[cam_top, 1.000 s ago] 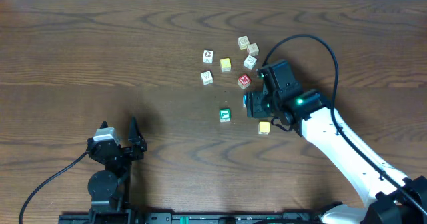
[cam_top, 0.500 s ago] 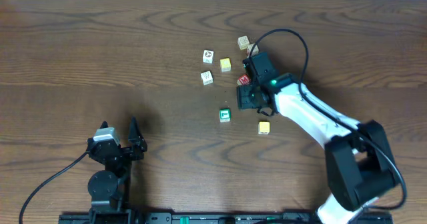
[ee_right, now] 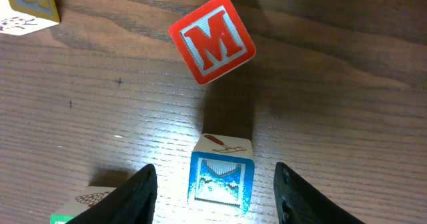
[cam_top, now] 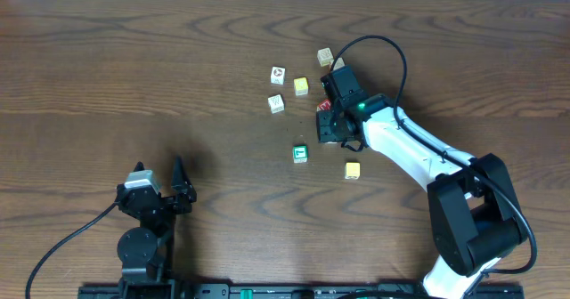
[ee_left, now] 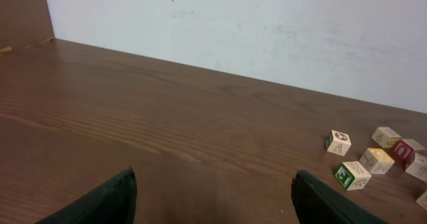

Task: Lift 4 blocks
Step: 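Move the right gripper to the blue X block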

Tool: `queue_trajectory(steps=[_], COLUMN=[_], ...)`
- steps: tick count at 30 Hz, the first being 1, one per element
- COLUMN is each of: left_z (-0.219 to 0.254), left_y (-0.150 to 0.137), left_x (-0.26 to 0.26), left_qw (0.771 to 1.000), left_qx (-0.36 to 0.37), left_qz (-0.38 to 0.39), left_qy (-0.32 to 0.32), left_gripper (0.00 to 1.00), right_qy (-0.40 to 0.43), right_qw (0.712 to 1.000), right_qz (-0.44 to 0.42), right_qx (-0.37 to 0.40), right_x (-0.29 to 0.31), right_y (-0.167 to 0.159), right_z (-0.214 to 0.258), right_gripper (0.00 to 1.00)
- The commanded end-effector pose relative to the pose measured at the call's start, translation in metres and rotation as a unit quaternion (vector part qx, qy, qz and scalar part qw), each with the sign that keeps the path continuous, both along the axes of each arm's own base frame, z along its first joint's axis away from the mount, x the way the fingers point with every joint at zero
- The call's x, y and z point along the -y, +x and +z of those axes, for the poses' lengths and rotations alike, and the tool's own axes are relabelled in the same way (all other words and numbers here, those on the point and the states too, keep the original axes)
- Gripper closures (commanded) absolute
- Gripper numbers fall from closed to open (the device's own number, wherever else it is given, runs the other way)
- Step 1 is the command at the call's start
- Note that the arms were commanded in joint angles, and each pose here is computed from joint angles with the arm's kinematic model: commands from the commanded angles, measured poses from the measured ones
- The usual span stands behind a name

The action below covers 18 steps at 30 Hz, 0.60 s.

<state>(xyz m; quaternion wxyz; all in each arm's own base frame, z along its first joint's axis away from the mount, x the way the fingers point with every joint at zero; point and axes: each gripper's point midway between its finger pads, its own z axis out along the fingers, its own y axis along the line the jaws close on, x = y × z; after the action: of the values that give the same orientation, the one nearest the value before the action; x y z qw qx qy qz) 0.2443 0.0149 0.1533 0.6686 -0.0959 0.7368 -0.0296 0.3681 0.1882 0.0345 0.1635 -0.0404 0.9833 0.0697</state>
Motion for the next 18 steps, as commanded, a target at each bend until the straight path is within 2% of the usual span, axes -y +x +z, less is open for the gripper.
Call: queue_trajectory(steps=[1,18], left_z=[-0.0174,-0.0174], left_y=[-0.0012,-0.0012], left_x=[-0.0008,-0.0008], left_qw=[1.000,1.000], left_qx=[-0.027,-0.027], left_qz=[0.003,0.003], left_qy=[0.000,0.000], left_gripper=[0.25,0.25], right_qy=[-0.009,-0.032], right_qw=[1.000,0.999], right_qz=[0.010,0.004], right_qx=[0.006,0.005], right_x=[-0.0072,-0.0014], right_y=[0.0023,0.0025], right_z=[-0.0016,-0.0093], right_gripper=[0.47,0.56])
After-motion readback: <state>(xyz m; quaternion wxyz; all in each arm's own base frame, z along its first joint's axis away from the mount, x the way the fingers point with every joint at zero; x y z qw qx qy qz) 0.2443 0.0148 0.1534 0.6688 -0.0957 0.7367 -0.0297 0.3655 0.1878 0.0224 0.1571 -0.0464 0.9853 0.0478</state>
